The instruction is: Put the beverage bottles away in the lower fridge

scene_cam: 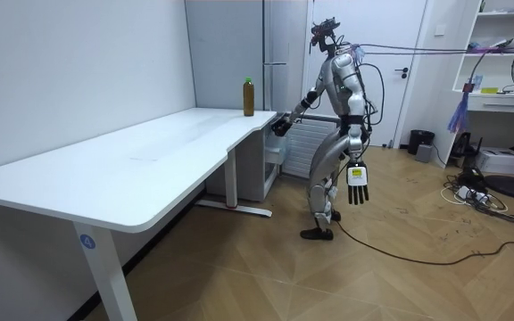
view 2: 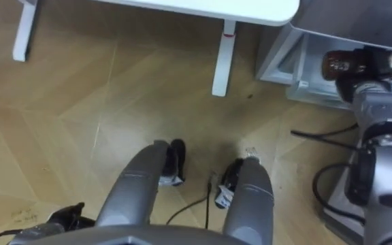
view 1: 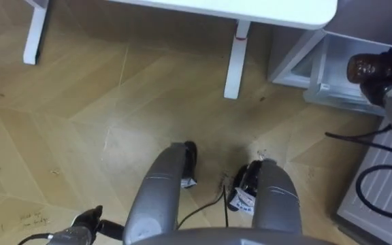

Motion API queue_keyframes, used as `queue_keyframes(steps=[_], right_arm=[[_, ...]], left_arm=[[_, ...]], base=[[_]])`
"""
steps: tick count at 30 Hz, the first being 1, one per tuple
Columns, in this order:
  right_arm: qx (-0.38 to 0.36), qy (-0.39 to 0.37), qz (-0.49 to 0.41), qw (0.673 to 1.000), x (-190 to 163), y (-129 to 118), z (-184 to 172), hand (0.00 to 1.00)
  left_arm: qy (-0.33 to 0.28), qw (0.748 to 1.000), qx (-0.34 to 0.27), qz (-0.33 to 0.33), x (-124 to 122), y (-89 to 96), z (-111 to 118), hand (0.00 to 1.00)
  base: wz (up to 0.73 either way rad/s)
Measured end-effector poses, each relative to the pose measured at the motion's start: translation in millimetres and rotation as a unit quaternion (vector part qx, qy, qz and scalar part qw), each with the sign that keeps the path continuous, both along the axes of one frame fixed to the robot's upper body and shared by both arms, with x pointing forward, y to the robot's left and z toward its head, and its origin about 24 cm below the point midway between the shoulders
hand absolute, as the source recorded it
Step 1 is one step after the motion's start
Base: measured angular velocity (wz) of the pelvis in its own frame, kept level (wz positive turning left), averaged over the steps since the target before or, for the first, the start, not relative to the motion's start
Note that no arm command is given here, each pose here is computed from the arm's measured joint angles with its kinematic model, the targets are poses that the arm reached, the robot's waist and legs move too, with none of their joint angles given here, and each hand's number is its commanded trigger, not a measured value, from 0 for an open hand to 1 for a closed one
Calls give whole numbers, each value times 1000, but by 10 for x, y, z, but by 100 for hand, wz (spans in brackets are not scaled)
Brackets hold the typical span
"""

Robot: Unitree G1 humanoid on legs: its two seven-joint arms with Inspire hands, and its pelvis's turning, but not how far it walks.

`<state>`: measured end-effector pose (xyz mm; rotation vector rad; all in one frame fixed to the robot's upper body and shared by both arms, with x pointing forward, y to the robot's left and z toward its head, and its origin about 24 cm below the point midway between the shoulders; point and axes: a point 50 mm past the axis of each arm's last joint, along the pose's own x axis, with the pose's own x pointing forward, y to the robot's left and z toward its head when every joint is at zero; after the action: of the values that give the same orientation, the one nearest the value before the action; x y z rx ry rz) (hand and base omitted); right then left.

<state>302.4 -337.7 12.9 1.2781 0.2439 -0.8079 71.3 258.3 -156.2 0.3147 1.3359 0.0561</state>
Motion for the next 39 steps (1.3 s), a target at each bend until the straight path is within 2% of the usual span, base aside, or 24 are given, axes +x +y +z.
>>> queue_keyframes(steps=[2,3,4,5,6,14,19,39], right_arm=[[-3,6,1,1000,41,10,44,100],[-8,9,2,1000,64,15,71,84],[-12,13,3,1000,81,18,91,84],[-12,14,3,1000,86,20,96,26],[-12,13,3,1000,105,27,117,1],[-8,33,-10,999,93,-1,128,0],[-7,33,-13,999,90,-18,141,0],[-3,40,-26,999,78,-32,139,0]], left_arm=[[-6,1000,5,0,17,2,5,0],[-10,1000,9,-1,33,5,10,0],[-12,1000,11,-1,41,6,12,0],[-13,1000,12,-1,42,6,13,0],[-14,1000,14,-1,45,8,14,0],[-20,1000,15,2,44,9,14,0],[-30,999,11,35,44,8,14,0],[-41,998,19,34,60,64,38,0]], base=[[0],[0],[0],[0],[0],[0],[0],[0]])
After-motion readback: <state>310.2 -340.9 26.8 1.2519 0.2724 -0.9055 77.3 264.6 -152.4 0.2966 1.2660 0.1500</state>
